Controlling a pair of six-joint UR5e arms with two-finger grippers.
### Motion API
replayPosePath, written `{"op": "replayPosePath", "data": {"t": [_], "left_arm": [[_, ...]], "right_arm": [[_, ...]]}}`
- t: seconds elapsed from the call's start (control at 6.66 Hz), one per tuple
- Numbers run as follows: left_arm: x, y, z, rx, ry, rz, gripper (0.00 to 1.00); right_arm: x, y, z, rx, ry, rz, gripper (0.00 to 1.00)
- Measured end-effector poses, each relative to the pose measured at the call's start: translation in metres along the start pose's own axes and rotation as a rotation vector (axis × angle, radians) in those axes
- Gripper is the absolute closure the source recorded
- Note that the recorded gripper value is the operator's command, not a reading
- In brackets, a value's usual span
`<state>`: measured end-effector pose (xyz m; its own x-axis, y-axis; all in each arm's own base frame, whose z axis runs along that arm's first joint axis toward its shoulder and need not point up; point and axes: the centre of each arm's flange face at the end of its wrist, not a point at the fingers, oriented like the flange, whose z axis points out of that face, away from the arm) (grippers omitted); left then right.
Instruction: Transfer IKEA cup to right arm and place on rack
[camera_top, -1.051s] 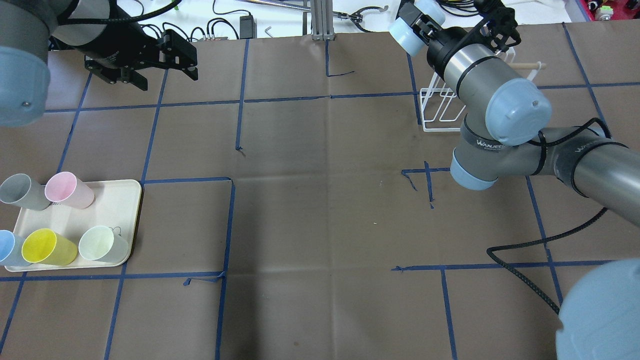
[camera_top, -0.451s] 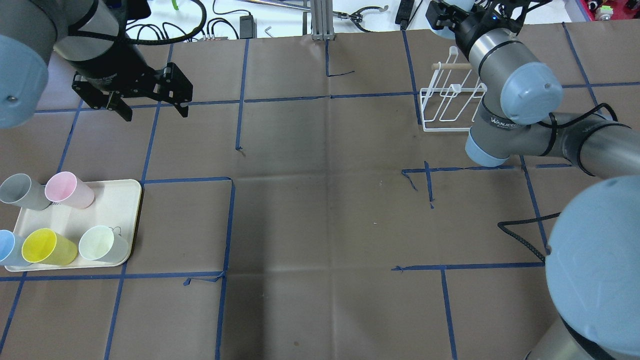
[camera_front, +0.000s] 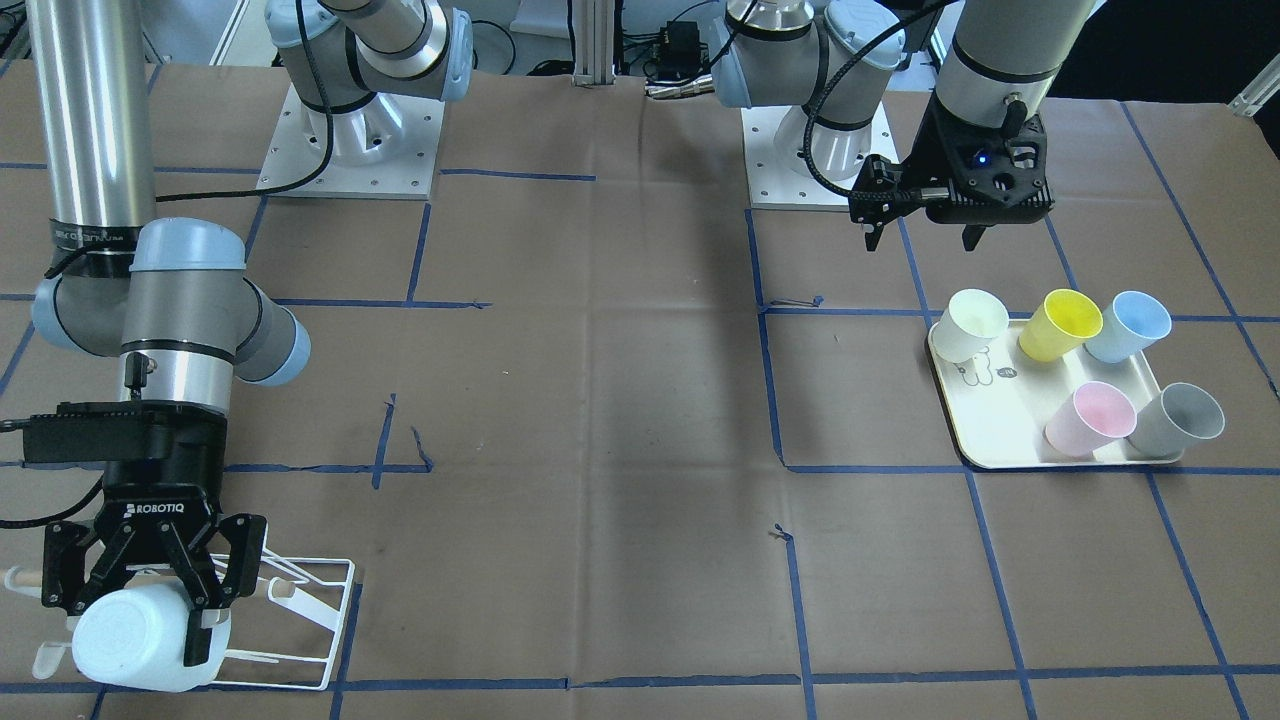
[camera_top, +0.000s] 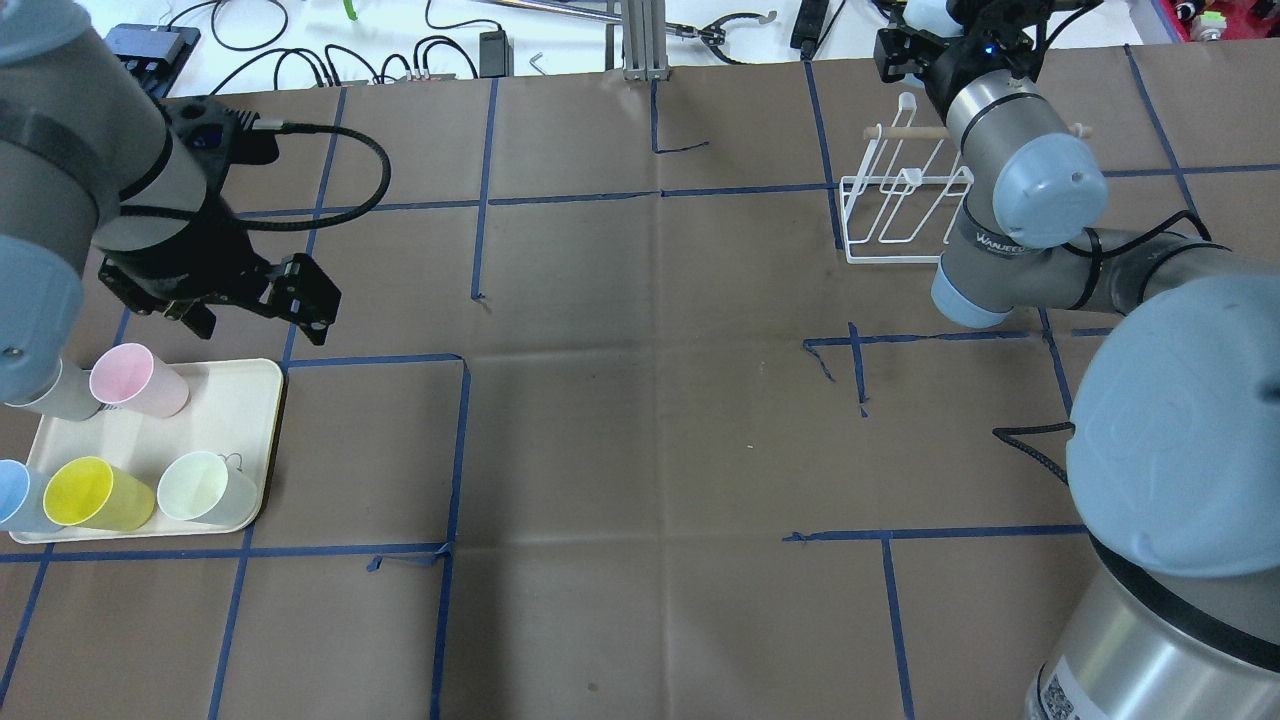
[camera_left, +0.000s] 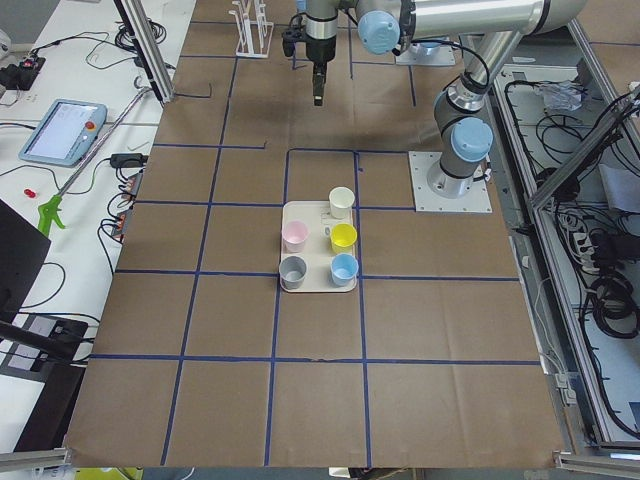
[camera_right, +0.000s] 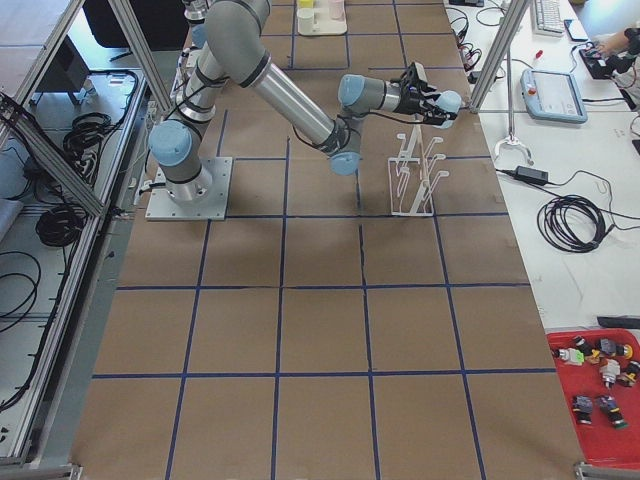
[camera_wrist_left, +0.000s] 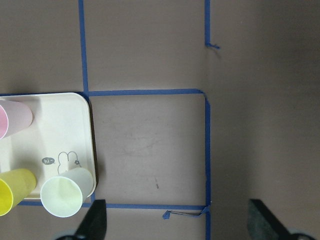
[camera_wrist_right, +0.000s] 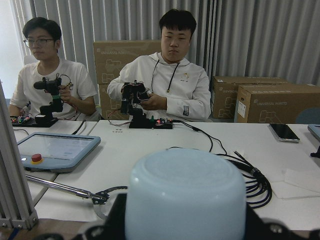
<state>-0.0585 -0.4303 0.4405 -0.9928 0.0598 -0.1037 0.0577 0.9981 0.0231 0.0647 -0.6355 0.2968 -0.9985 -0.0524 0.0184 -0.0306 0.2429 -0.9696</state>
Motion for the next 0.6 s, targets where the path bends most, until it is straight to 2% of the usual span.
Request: {"op": "replayPosePath", "data": {"t": [0.3,0.6], "left_arm": [[-0.064,0.027,0.038,-0.041,0.034,0.030,0.01],[-0.114,0.042,0.063,-0.044,0.088,0.049,0.01]], "right_arm": [[0.002,0.017,0.009,-0.011,0.013,-0.003,0.78],[0.003,0.027,0.014,-0.012,0.015,0.002,0.78]]}}
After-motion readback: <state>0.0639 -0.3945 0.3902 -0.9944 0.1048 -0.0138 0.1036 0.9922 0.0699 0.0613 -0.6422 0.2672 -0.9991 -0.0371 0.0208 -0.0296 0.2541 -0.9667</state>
